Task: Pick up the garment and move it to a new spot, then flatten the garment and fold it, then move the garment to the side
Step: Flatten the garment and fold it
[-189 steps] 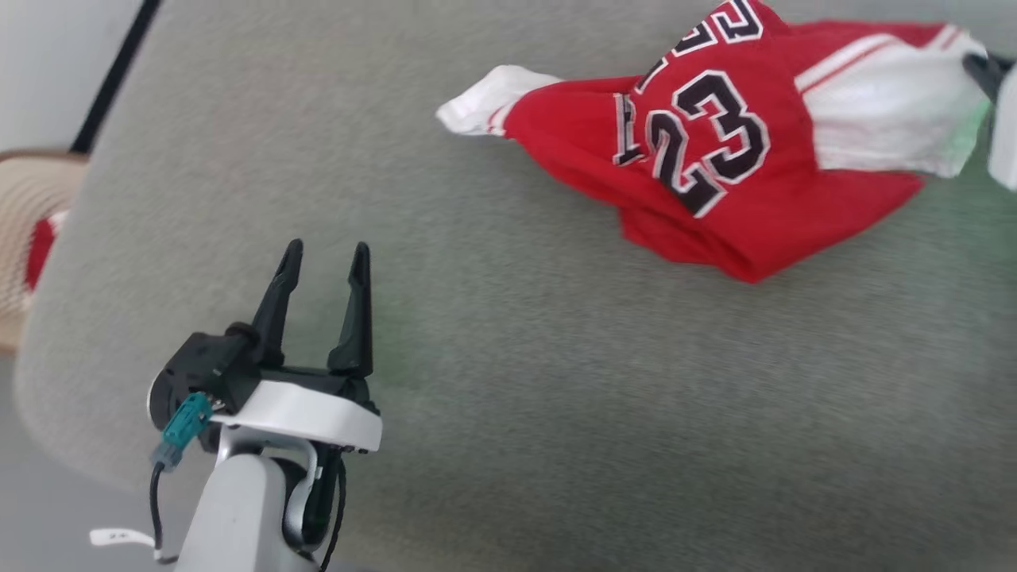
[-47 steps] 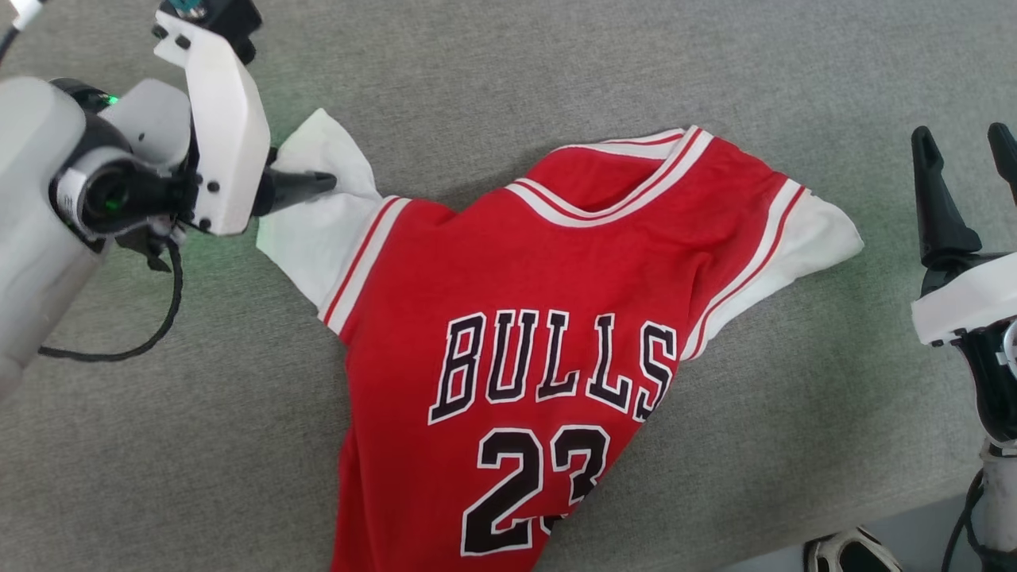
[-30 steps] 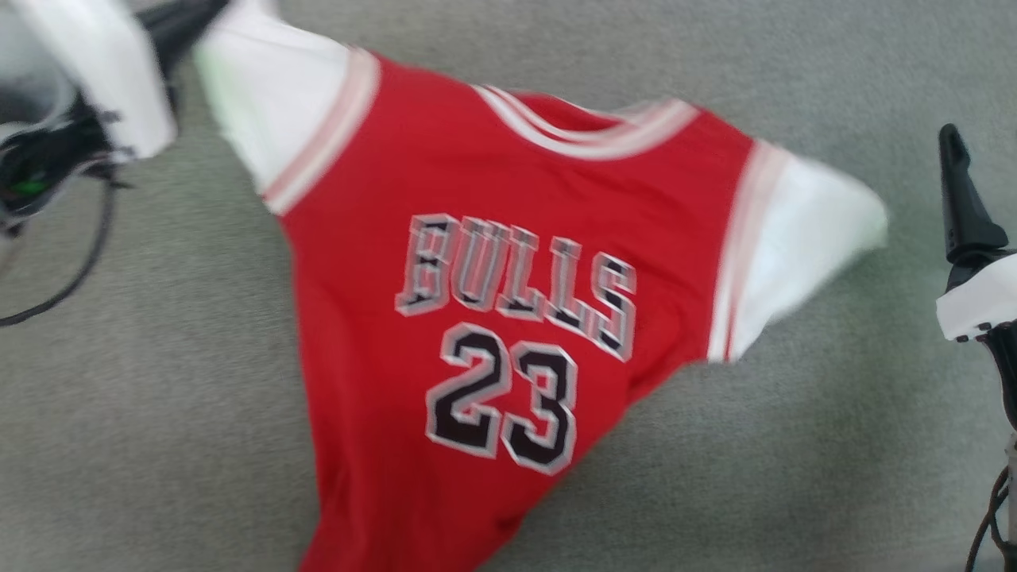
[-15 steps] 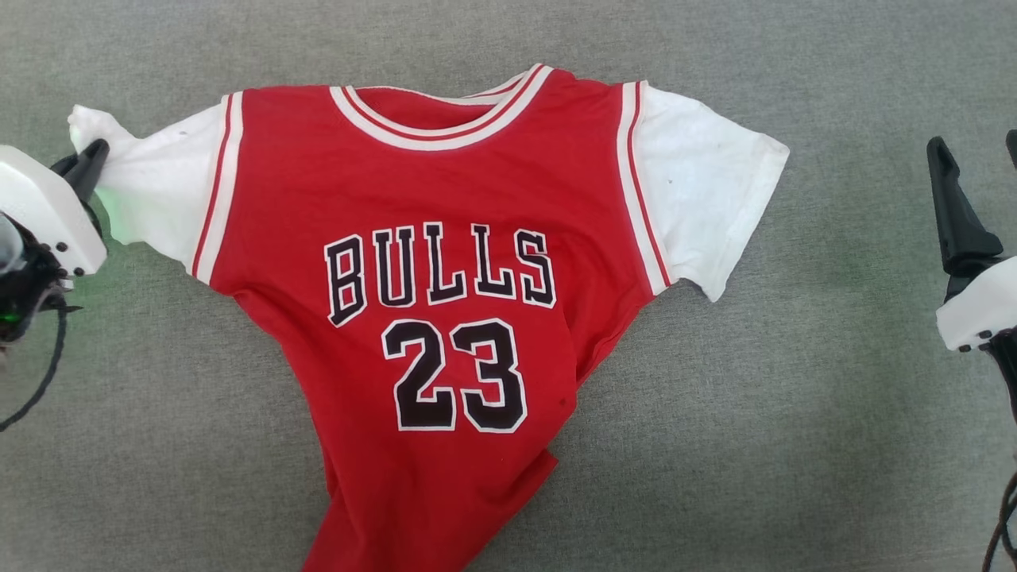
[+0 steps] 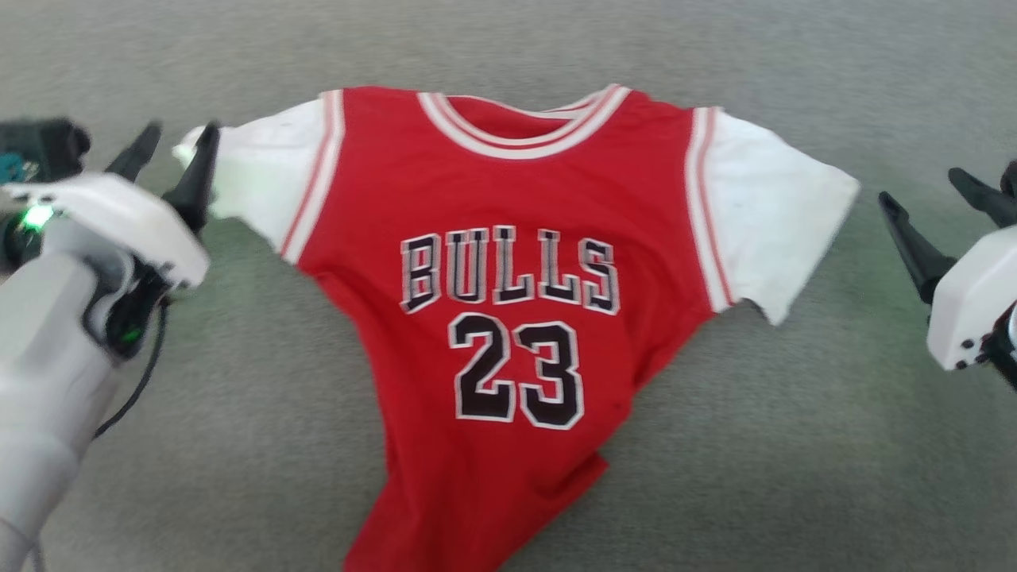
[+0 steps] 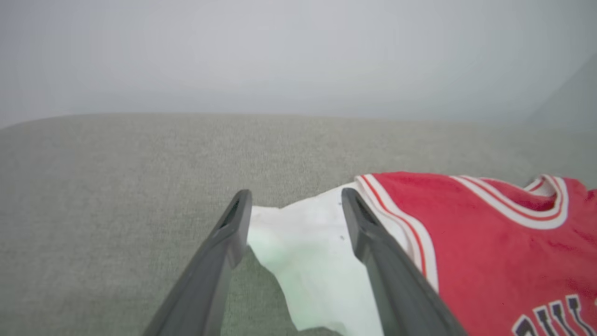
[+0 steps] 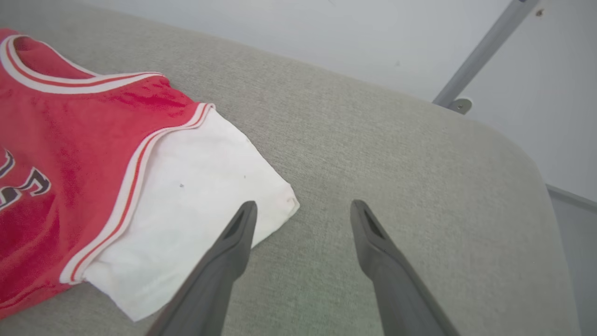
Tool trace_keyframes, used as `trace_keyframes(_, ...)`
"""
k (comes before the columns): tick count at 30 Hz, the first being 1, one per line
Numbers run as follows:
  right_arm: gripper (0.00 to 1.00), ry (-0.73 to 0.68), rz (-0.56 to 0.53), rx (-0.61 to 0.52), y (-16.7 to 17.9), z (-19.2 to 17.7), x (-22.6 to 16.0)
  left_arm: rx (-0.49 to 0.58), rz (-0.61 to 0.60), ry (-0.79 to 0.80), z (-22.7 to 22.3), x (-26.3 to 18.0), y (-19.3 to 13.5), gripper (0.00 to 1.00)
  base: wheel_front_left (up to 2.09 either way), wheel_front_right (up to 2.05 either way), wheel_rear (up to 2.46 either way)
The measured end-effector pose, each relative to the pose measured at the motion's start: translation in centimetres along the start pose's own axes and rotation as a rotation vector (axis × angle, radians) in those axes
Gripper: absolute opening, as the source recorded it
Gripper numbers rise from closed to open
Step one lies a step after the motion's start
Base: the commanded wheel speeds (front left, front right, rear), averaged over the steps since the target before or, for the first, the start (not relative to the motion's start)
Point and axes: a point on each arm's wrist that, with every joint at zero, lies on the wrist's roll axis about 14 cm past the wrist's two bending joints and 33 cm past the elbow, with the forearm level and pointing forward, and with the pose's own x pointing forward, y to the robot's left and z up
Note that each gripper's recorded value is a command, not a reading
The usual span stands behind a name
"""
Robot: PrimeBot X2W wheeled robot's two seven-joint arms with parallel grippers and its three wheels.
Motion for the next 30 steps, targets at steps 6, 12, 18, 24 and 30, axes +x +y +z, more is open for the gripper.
trace_keyframes(6,1.00,0.127,0.126,-0.097,2.2,0.7,3.6,0.004,-0.011,-0.160,1.5,-2.9,-2.5,1.00,0.00,0.00,0.00)
trace_keyframes(12,1.00,0.279,0.209,-0.144,4.1,0.2,7.3,-0.002,0.026,-0.249,-0.2,-7.2,-3.9,1.00,0.00,0.00,0.00)
trace_keyframes(18,1.00,0.475,0.262,-0.164,5.3,-2.9,10.1,0.037,0.073,-0.245,-2.4,-9.2,-3.6,1.00,0.00,0.00,0.00)
trace_keyframes(24,1.00,0.573,0.299,-0.149,5.9,-4.1,11.5,0.054,0.110,-0.250,-2.7,-9.7,-2.4,1.00,0.00,0.00,0.00)
trace_keyframes(30,0.00,0.590,0.304,-0.127,5.9,-4.4,11.3,0.208,0.031,-0.287,0.5,-7.7,-2.4,1.00,0.00,0.00,0.00)
